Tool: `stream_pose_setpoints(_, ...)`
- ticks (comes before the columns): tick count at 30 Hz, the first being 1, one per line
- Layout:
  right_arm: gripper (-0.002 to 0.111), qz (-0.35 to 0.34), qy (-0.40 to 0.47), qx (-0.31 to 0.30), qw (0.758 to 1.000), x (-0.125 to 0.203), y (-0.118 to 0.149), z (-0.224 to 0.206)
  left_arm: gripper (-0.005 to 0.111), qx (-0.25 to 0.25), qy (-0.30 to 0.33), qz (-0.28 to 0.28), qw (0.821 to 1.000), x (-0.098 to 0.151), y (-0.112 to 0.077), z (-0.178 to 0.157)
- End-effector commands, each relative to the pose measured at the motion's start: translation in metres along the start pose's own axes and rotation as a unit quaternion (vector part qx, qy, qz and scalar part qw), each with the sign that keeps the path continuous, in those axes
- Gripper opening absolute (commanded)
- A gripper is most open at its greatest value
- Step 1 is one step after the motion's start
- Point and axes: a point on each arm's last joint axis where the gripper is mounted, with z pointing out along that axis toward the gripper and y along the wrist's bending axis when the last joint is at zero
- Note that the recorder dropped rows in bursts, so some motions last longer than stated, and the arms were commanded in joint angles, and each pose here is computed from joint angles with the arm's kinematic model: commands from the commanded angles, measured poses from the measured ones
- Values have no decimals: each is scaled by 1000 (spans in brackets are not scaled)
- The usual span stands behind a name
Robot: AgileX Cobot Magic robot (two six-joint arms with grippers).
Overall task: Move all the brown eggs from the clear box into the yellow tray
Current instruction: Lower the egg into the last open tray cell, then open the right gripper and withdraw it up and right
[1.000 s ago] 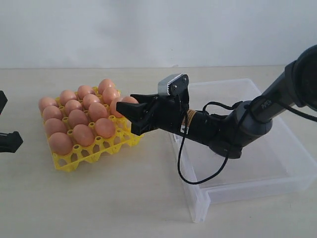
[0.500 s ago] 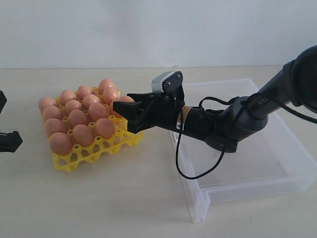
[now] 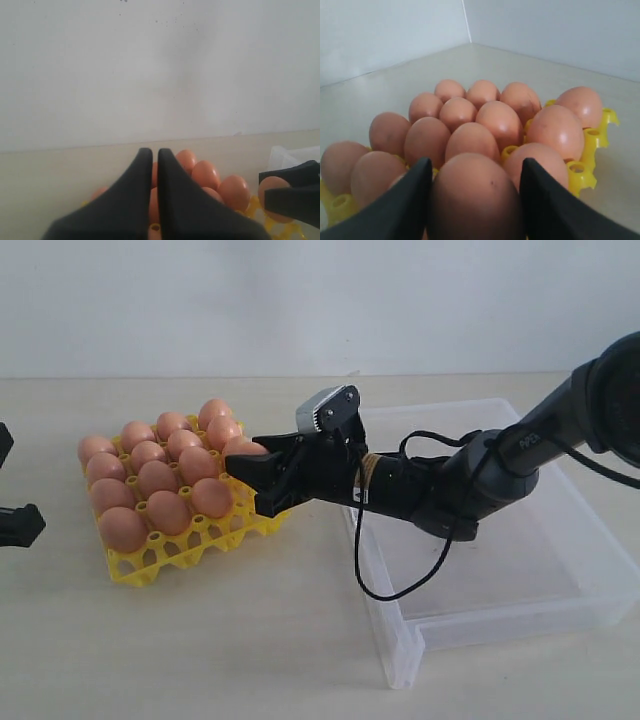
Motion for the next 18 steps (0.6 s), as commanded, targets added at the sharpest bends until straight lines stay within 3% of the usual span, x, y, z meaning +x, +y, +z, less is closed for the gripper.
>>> stream_pose_setpoints(1, 0, -8, 21, -13, 1000, -6, 7, 14, 4, -5, 0, -1, 1000, 0, 1, -2)
stream_pose_setpoints(18, 0, 29, 63, 51, 996, -4, -1, 21, 4, -17, 1, -2, 1000, 0, 3, -2)
